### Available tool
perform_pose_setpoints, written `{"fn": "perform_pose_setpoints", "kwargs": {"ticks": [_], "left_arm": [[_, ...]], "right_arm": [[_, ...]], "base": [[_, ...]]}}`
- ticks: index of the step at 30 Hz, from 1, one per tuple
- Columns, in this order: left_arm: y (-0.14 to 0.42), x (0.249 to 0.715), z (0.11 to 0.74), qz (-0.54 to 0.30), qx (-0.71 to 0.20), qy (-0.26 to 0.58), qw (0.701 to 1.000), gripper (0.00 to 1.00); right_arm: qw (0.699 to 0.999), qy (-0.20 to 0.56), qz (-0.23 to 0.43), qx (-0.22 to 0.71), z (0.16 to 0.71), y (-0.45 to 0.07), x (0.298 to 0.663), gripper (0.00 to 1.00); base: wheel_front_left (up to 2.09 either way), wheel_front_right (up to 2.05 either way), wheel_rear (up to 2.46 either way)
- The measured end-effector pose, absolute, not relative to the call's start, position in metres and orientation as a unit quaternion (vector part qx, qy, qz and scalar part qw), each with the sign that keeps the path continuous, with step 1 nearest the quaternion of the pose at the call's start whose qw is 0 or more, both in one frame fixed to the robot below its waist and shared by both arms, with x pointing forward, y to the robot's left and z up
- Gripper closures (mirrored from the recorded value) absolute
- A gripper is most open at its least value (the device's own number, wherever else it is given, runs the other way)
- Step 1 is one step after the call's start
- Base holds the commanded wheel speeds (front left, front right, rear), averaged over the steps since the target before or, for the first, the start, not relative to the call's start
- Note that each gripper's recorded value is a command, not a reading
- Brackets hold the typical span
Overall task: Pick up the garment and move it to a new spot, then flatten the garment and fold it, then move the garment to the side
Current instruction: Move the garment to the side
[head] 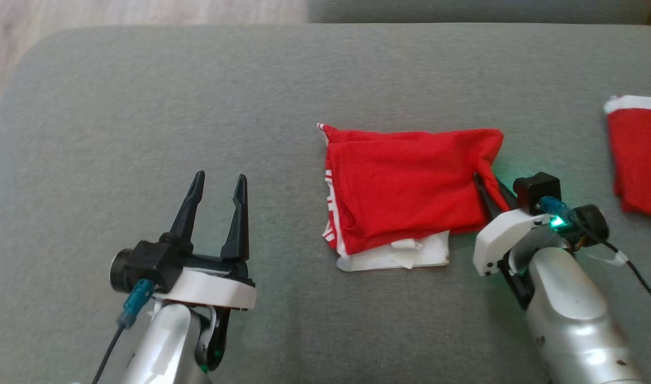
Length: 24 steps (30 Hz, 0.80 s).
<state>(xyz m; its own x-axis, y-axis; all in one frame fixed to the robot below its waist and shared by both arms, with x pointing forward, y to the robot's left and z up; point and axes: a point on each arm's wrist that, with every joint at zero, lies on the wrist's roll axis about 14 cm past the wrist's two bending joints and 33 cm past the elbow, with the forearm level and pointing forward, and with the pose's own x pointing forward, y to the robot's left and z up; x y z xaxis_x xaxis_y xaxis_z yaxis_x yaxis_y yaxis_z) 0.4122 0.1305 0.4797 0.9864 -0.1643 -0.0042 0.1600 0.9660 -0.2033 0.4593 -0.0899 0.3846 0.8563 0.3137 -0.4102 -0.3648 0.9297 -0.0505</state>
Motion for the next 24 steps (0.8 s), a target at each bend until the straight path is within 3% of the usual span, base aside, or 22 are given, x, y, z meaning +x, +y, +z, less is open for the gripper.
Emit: {"fn": "perform_pose_setpoints", "kwargs": {"ticks": [11, 24], "left_arm": [[0.058, 0.424, 0.486, -0.185, -0.107, 0.006, 0.977, 0.0], [-0.014, 0.47, 0.488, -0.282, -0.125, -0.012, 0.951, 0.0]], "right_arm": [[0.974, 0.133, 0.103, -0.153, 0.434, -0.185, 0.468, 1.0], [0.96, 0.148, -0.015, -0.238, 0.47, -0.326, 0.483, 1.0]], "base": [[0.0, 0.0, 0.0], [0.0, 0.0, 0.0]]}}
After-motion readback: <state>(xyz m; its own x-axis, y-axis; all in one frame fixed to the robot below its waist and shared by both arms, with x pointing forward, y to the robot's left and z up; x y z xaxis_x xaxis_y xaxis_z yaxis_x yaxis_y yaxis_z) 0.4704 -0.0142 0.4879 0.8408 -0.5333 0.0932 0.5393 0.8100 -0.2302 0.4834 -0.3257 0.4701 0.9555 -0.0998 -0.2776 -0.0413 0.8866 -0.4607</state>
